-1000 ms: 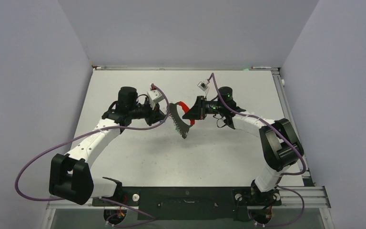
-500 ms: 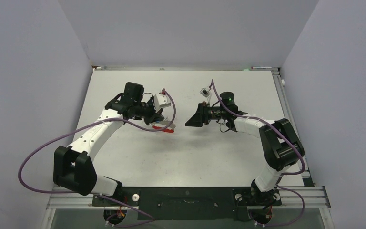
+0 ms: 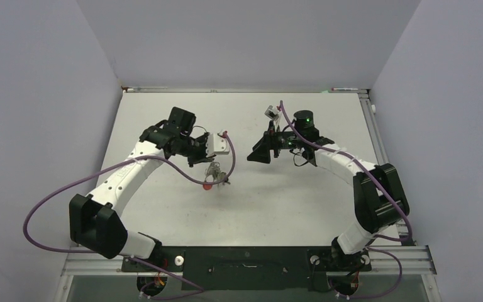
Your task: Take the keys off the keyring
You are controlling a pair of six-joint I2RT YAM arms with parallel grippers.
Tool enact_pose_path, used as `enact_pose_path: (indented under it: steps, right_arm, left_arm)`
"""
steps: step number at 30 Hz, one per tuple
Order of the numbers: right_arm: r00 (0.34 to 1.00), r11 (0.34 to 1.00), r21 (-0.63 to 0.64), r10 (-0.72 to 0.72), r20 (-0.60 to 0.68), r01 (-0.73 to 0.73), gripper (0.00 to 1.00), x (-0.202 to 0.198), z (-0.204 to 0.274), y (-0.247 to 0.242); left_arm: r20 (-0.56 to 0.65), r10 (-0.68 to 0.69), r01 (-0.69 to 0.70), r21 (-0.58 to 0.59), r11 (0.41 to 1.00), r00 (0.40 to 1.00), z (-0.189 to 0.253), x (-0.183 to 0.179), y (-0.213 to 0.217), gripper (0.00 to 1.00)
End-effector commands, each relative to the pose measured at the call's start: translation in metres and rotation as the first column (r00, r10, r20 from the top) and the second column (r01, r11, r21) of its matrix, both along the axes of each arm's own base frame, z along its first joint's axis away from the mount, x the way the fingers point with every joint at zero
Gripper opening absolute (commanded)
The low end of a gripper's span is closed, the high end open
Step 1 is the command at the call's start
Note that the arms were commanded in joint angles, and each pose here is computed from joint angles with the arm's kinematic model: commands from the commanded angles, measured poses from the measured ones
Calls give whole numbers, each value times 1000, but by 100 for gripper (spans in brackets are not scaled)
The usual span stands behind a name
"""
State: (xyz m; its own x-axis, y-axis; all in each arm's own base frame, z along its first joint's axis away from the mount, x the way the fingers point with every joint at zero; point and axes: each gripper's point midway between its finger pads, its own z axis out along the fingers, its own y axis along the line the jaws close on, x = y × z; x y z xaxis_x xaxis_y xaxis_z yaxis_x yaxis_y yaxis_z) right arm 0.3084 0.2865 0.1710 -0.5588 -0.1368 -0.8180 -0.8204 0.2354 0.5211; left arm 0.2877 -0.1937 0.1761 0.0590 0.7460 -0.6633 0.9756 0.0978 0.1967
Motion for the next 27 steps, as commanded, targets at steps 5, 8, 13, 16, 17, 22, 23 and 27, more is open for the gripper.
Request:
enact_pose_path:
  steps: [5, 8, 13, 16, 17, 22, 23, 27]
  right_arm:
    - [993, 998, 51, 35, 115, -41, 74, -2, 35, 2]
    - [996, 998, 48, 26, 89, -30, 74, -3, 26, 1]
    - [999, 998, 55, 16, 45, -19, 73, -6, 14, 1]
    - [999, 998, 60, 6, 32, -8, 71, -7, 6, 1]
    - [1000, 998, 59, 5, 24, -6, 71, -8, 2, 1]
    - [1000, 999, 43, -8, 4, 8, 65, -14, -11, 1]
    - [1000, 999, 39, -7, 7, 7, 64, -15, -13, 0]
    - [1000, 1000, 27, -8, 13, 7, 61, -17, -14, -3]
  left_arm:
    - [105, -65, 55, 100, 993, 992, 3, -10, 1, 0]
    - [66, -42, 36, 81, 996, 997, -4, -15, -3, 0]
    - [-35, -21, 24, 65, 998, 999, -24, -32, -12, 0]
    - [-107, -14, 22, 74, 997, 994, -42, -44, -17, 0]
    - [-121, -4, 12, 72, 997, 993, -45, -46, -19, 0]
    - [-191, 41, -31, 52, 998, 981, -51, -50, -37, 0]
    - [-212, 56, -49, 35, 998, 976, -47, -50, -41, 0]
    - [-269, 108, -116, -15, 993, 957, -36, -43, -56, 0]
